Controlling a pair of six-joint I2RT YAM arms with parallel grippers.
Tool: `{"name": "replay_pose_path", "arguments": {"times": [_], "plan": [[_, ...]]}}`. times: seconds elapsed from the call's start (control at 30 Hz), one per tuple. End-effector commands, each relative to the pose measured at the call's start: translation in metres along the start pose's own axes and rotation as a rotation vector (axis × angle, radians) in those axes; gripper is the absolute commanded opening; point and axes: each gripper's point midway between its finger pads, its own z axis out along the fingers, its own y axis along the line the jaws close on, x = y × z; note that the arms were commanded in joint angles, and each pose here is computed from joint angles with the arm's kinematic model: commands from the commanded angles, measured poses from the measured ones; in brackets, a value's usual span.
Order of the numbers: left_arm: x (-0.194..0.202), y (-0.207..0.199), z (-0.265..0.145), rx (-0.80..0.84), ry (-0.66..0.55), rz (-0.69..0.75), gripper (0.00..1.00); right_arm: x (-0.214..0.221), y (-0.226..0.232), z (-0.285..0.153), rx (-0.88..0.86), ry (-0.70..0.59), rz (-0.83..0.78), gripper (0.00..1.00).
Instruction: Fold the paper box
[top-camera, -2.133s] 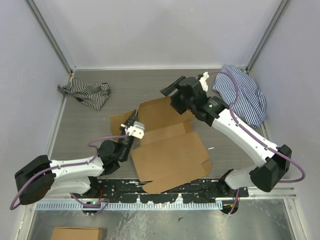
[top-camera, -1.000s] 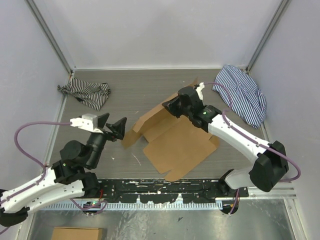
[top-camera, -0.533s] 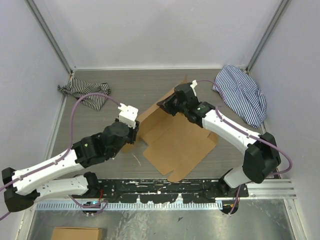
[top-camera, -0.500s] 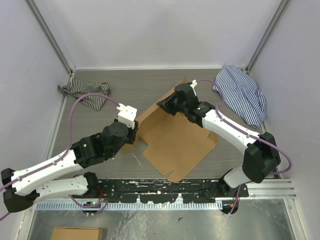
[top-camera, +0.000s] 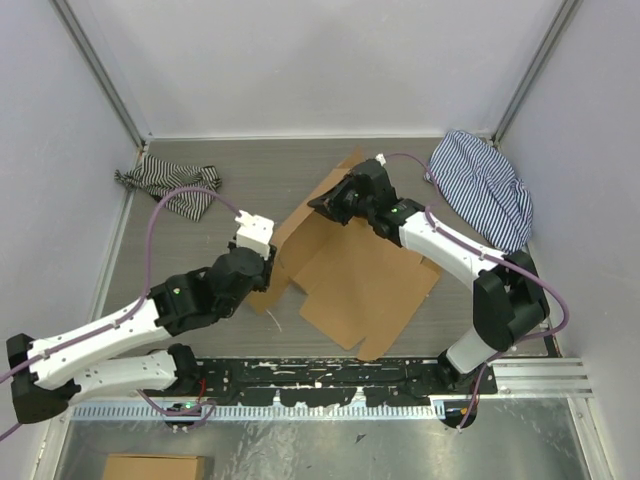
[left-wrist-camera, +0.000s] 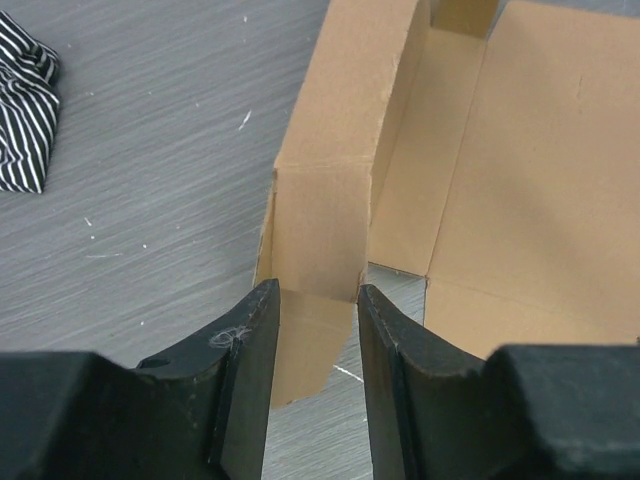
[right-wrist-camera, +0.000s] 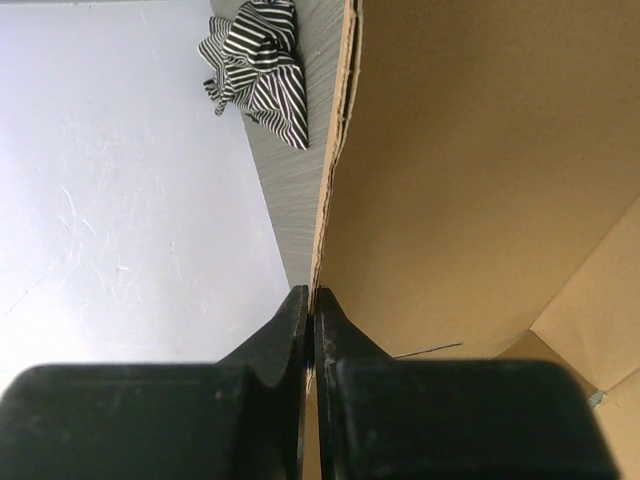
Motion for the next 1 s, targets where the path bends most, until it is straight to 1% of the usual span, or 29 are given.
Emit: {"name": "replay_pose_path", "arguments": {"times": [0.0,0.17,0.3,0.47,0.63,0.73,0.83,0.97], "plan": [[0.007,-0.016,0.015,0.02,0.02,-0.008,0.44,-0.003,0.036,-0.008,-0.133,0.013,-0.078,0.06],[0.014,-0.016,0.028,-0.031,0.026,0.012,0.43,-0.003,0.04,-0.011,-0.163,0.034,-0.094,0.04],[0.008,-0.014,0.033,-0.058,-0.033,-0.03,0.44,-0.002,0.039,-0.014,-0.167,0.038,-0.099,0.04],[-0.007,-0.003,0.039,-0.137,-0.155,-0.106,0.52,0.003,0.036,-0.018,-0.174,0.059,-0.092,0.04],[-0.023,-0.006,0.045,-0.117,-0.319,-0.226,0.57,0.01,0.035,-0.022,-0.198,0.089,-0.073,0.04],[-0.03,-0.012,0.046,-0.069,-0.411,-0.312,0.57,0.012,0.035,-0.024,-0.205,0.095,-0.067,0.03],[-0.033,-0.017,0.048,-0.037,-0.431,-0.335,0.57,0.012,0.037,-0.025,-0.211,0.095,-0.065,0.03],[-0.028,-0.016,0.055,-0.057,-0.407,-0.298,0.58,0.011,0.039,-0.024,-0.215,0.094,-0.061,0.03]]}}
